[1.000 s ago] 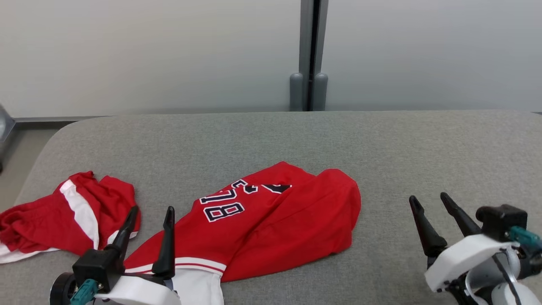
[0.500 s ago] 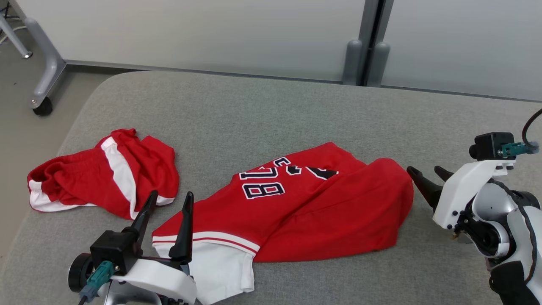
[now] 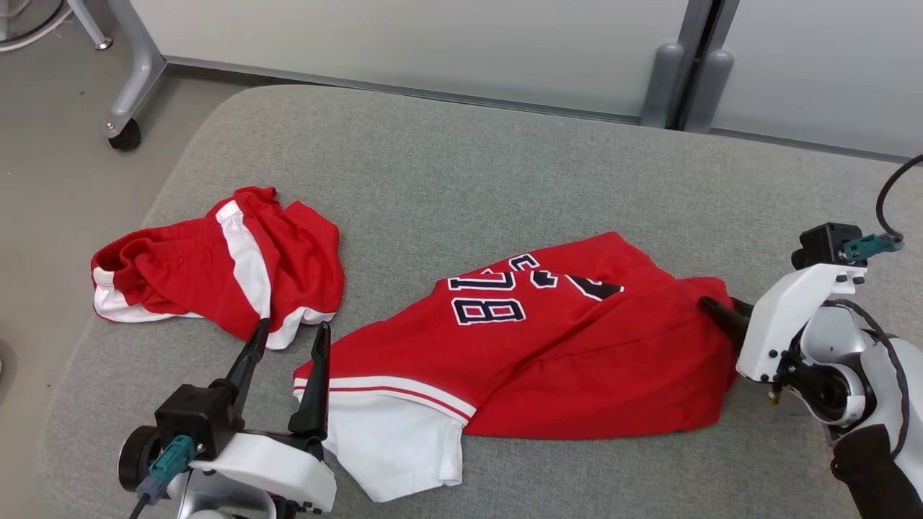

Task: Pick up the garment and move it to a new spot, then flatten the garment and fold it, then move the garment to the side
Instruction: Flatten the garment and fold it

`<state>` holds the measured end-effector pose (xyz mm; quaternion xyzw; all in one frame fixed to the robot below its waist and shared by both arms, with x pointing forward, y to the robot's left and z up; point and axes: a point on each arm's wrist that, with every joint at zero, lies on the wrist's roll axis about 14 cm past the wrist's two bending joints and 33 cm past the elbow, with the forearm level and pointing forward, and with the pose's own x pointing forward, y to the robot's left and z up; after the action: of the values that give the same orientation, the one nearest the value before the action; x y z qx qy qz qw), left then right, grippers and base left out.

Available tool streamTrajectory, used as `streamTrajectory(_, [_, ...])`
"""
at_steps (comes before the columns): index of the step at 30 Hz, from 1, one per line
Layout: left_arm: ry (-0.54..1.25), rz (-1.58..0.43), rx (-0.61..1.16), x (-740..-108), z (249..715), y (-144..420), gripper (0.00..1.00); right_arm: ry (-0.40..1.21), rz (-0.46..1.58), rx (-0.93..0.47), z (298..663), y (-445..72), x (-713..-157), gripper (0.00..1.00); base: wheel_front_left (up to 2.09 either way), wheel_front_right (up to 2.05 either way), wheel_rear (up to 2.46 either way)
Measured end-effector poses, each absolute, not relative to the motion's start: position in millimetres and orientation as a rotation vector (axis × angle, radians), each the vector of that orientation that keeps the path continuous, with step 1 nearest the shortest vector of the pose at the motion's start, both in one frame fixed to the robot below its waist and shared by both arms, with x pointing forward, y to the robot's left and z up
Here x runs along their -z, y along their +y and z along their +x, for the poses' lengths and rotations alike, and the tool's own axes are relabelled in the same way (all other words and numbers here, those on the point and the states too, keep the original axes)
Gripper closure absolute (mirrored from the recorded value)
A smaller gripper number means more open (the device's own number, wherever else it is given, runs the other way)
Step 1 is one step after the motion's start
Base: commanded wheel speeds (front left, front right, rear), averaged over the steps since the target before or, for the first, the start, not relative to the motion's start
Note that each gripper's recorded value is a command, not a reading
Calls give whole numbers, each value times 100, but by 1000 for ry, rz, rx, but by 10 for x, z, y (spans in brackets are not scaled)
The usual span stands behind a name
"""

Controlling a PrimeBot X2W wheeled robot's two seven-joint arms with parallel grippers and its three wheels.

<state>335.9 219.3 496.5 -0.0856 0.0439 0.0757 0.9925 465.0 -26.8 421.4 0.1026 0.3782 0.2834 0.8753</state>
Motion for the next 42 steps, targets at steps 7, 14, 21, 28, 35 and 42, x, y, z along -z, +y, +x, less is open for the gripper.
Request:
streamTrajectory(7, [79, -171, -139, -5008, 3341, 2180, 0, 717, 238, -593, 4625, -290, -4400, 100, 0, 0, 0])
streamTrajectory(14, [74, -178, -87, -5057, 3386, 2050, 0, 627, 254, -571, 4586, -496, -4665, 100, 0, 0, 0])
streamTrajectory(21, [66, -180, -39, -5112, 3404, 1919, 0, 500, 276, -528, 4540, -743, -4928, 100, 0, 0, 0])
streamTrajectory(28, [81, -183, -14, -5093, 3361, 1848, 0, 488, 330, -514, 4165, -906, -4942, 100, 0, 0, 0])
streamTrajectory(35, [88, -194, 20, -5084, 3387, 1730, 0, 629, 336, -455, 3587, -1173, -4630, 100, 0, 0, 0])
streamTrajectory(42, [103, -199, 56, -5054, 3402, 1613, 0, 742, 368, -390, 3165, -1274, -4351, 100, 0, 0, 0])
